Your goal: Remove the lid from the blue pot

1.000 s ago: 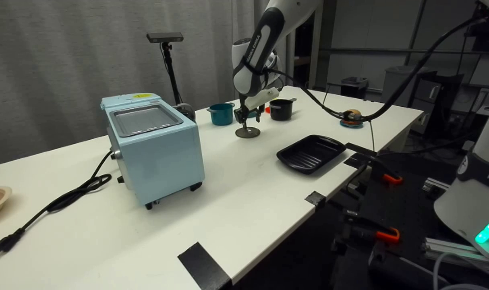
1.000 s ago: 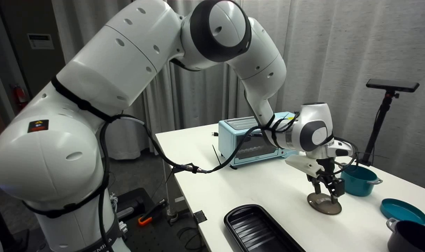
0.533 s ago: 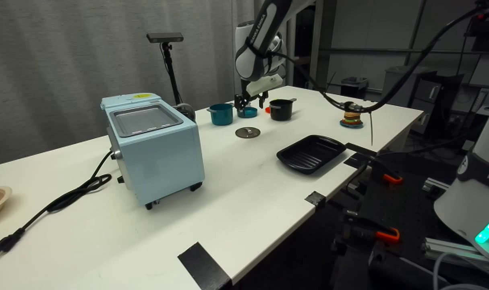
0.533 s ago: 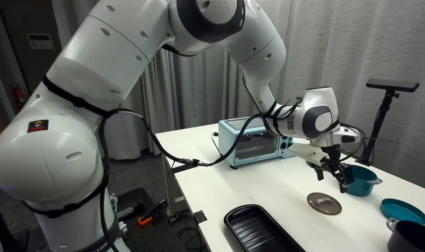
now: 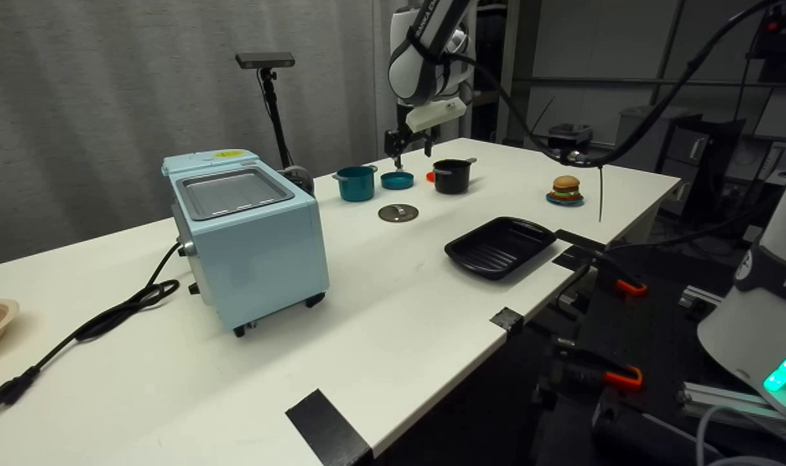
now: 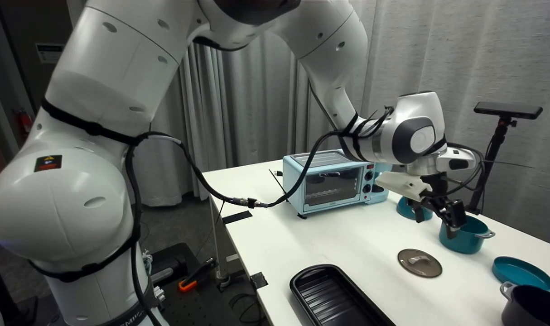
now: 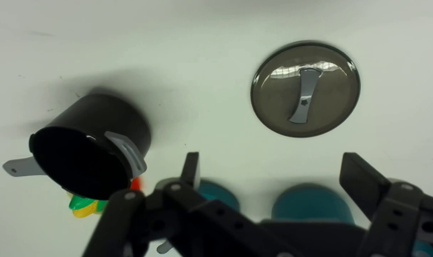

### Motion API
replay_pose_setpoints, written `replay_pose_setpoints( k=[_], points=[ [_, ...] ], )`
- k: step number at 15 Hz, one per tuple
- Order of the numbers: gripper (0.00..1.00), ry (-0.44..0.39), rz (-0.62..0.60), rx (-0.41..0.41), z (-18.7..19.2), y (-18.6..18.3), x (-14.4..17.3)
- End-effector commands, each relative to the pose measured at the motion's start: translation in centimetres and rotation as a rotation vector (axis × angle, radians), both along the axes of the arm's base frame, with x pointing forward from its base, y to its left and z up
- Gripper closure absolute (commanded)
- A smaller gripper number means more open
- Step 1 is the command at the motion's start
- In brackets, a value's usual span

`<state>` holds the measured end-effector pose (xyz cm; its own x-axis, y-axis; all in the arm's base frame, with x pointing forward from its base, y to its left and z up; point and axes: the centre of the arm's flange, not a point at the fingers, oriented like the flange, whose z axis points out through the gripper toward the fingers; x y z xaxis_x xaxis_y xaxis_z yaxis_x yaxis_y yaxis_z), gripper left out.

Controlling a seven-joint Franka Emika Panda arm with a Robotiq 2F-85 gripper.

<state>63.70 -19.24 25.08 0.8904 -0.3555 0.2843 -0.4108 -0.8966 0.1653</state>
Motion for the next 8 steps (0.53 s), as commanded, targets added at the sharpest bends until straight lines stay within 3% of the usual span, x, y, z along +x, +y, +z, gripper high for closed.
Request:
replay_pose_setpoints(
  k=[1,5,6,8],
  points=[
    [0.00,0.003,0.020,-0.003,1.9,0.0,-2.4],
    [0.00,0.002,0.014,0.000,2.5,-0.1,-3.8],
    [0.00,0.001,-0.004,0.012,1.4,-0.1,-1.8],
    [0.00,0.003,-0.007,0.015,1.6,-0.1,-2.3]
  ],
)
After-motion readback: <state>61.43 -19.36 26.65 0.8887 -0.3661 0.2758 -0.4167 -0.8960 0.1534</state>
